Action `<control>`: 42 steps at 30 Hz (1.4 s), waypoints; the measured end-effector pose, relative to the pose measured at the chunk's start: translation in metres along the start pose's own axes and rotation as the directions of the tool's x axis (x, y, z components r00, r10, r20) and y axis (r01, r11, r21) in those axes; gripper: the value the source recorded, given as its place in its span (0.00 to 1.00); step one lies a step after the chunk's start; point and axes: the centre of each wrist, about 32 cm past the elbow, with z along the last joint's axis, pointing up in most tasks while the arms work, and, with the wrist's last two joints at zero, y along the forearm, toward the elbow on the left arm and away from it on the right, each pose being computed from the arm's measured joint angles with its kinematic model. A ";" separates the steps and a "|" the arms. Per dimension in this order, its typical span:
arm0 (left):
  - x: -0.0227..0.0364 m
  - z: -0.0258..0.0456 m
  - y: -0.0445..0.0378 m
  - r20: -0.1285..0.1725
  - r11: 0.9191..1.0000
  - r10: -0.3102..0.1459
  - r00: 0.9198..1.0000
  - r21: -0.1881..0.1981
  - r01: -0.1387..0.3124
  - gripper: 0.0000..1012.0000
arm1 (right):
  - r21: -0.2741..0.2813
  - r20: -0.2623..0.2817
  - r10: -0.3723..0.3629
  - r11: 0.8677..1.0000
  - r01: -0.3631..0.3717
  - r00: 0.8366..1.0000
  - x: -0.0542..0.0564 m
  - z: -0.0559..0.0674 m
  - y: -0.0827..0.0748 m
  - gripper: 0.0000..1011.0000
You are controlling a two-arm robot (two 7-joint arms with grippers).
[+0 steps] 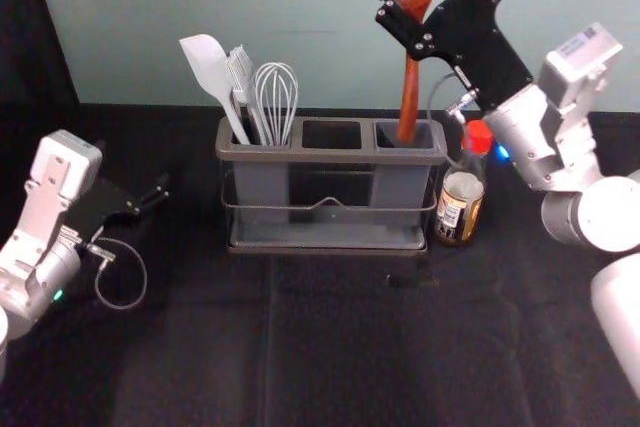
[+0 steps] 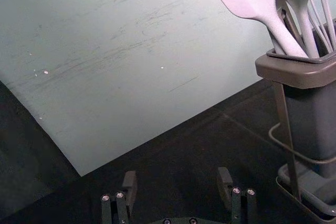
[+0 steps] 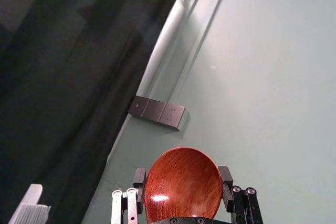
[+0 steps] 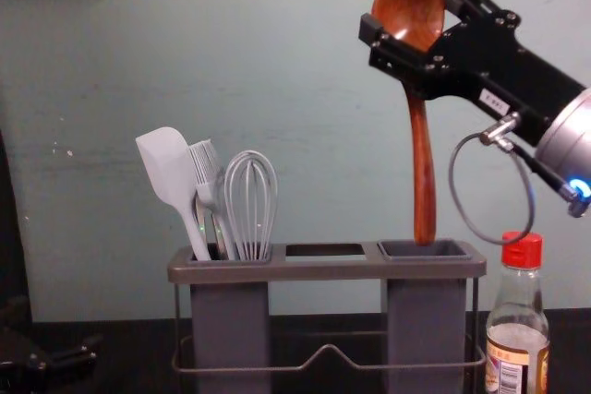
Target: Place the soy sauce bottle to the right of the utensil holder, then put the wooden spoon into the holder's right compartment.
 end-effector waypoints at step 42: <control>0.0000 0.0000 0.0000 0.000 1.000 0.000 1.000 0.000 0.000 0.99 | -0.060 -0.016 -0.019 0.998 0.018 1.000 -0.025 -0.016 -0.018 0.83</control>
